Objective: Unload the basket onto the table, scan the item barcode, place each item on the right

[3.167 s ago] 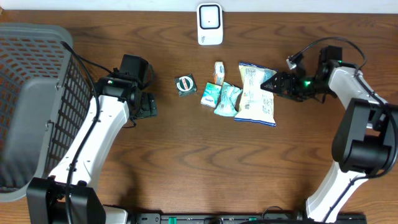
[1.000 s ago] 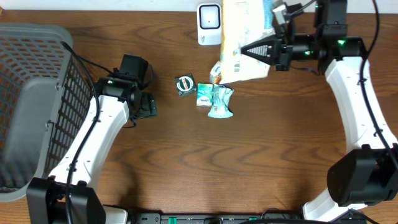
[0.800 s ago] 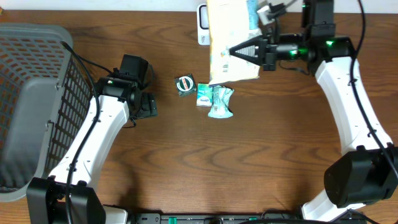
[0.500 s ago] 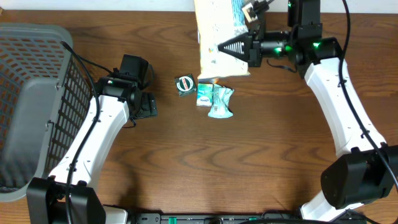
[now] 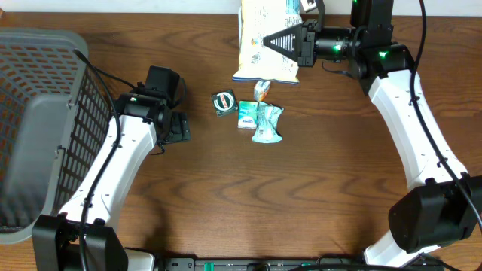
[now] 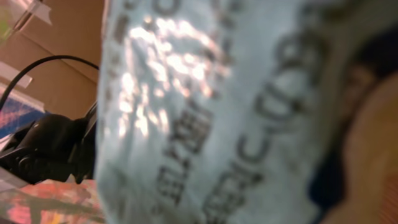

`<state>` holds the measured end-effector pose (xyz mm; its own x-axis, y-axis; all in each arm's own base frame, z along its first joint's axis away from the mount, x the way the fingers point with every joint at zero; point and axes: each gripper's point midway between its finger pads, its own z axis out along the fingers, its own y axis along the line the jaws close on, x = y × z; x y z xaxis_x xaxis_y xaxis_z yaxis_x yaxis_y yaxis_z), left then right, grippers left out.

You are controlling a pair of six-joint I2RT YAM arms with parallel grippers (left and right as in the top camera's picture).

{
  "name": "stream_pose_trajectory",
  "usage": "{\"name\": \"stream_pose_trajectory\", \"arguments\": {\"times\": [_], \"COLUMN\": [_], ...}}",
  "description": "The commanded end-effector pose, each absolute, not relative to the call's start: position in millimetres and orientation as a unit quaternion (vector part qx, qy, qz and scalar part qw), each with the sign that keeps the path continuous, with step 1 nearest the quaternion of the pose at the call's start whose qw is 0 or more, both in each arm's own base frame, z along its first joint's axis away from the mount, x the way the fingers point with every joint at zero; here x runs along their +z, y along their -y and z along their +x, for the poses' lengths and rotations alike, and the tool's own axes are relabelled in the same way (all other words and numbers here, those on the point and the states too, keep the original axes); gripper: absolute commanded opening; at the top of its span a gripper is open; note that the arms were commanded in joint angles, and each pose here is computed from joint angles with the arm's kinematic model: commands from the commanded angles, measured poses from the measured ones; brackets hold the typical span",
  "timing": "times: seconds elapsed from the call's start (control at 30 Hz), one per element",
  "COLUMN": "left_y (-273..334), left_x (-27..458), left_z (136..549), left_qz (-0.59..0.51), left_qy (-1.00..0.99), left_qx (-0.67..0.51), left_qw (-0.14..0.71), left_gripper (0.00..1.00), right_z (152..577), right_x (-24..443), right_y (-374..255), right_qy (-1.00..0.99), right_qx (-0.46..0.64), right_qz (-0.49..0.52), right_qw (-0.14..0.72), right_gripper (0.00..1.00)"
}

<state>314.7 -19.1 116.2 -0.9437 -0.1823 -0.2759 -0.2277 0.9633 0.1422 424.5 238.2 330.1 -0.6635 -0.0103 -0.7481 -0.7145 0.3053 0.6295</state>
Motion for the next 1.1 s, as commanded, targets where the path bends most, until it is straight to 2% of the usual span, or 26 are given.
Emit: {"name": "stream_pose_trajectory", "arguments": {"times": [0.0,0.13,0.23,0.33,0.43,0.63,0.83,1.07], "left_y": [16.0,16.0,16.0,16.0,16.0,16.0,16.0,16.0], "left_x": [121.6,121.7,121.7,121.7,121.7,121.7,121.7,121.7], "left_z": [314.7,314.8,314.8,314.8,314.8,314.8,314.8,314.8], "left_qz": [-0.110,-0.110,-0.110,-0.111,-0.110,-0.110,-0.110,-0.110], "left_qy": [-0.980,-0.980,-0.980,-0.980,-0.980,-0.980,-0.980,-0.980], "left_qx": [0.089,0.089,0.089,0.089,0.089,0.089,0.089,0.089], "left_qw": [0.139,0.139,0.139,0.139,0.139,0.139,0.139,0.139], "left_gripper": [0.98,0.98,0.98,0.98,0.98,0.98,0.98,0.98], "right_z": [424.7,428.0,441.5,461.5,469.3,458.8,434.6,413.9], "right_x": [340.5,337.5,318.6,271.3,231.1,225.5,195.9,161.4], "right_y": [-237.1,-235.7,-227.1,-199.8,-151.3,-63.8,-36.0,21.5], "right_qy": [-0.736,-0.744,-0.784,-0.862,-0.922,-0.924,-0.931,-0.893], "right_qx": [0.532,0.524,0.479,0.333,0.132,-0.172,-0.237,-0.373], "right_qz": [-0.244,-0.236,-0.194,-0.141,-0.091,-0.035,-0.033,0.019], "right_qw": [0.340,0.342,0.345,0.355,0.352,0.338,0.276,0.253], "right_gripper": [0.01,0.01,0.01,0.01,0.01,0.01,0.01,0.01]}}
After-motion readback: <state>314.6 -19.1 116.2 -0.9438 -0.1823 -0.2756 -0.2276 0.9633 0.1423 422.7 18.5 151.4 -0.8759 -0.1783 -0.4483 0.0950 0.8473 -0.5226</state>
